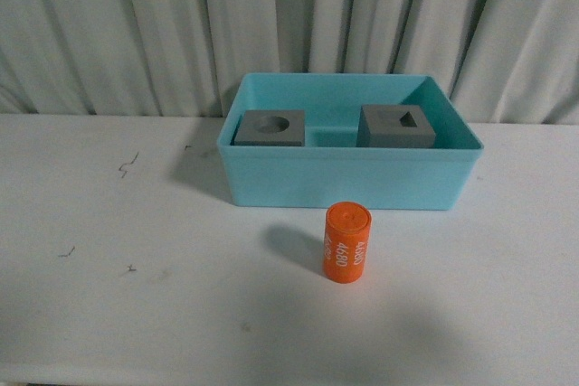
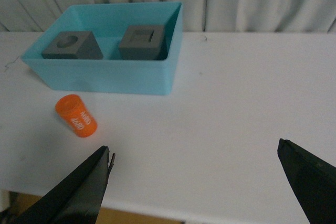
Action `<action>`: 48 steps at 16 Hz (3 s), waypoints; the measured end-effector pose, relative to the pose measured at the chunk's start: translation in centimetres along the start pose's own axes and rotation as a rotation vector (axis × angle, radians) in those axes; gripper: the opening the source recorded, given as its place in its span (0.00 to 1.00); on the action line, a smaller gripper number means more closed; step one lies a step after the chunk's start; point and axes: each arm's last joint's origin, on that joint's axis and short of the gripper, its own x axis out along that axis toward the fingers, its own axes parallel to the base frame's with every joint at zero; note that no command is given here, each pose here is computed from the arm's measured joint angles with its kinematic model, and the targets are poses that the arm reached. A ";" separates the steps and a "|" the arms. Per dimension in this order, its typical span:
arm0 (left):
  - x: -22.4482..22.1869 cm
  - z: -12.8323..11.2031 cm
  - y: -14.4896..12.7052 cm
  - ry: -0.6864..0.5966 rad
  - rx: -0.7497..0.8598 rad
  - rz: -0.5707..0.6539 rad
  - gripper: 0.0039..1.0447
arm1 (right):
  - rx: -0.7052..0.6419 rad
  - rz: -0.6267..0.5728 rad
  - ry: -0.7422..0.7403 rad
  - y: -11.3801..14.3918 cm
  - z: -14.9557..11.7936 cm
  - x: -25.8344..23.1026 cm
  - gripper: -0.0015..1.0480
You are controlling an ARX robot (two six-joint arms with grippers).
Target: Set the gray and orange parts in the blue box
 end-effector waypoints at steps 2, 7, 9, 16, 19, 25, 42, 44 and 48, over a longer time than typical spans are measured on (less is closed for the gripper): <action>0.0 0.0 0.0 0.000 0.000 0.000 0.94 | -0.078 0.064 0.140 -2.3 -0.2 2.8 0.94; 0.0 0.0 0.0 0.000 0.000 0.000 0.94 | -0.496 0.500 0.338 2.5 -4.8 12.9 0.94; 0.0 0.0 0.0 0.000 0.000 0.000 0.94 | -0.512 0.520 0.318 4.2 -4.9 14.3 0.94; 0.0 0.0 0.0 0.000 0.000 0.000 0.94 | -0.462 0.472 0.277 8.3 -4.9 19.1 0.94; 0.0 0.0 0.0 0.000 0.000 0.000 0.94 | -0.429 0.469 0.291 9.1 -5.3 20.3 0.94; 0.0 0.0 0.0 0.000 0.000 0.000 0.94 | -0.381 0.451 0.304 10.1 -5.6 22.8 0.94; 0.0 0.0 0.0 0.000 0.000 0.000 0.94 | -0.371 0.476 0.293 14.4 -5.7 27.3 0.94; 0.0 0.0 0.0 0.000 0.000 0.000 0.94 | -0.368 0.473 0.299 14.6 -5.9 27.6 0.94; 0.0 0.0 0.0 -0.001 0.000 0.000 0.94 | -0.350 0.467 0.299 14.9 -6.1 27.9 0.89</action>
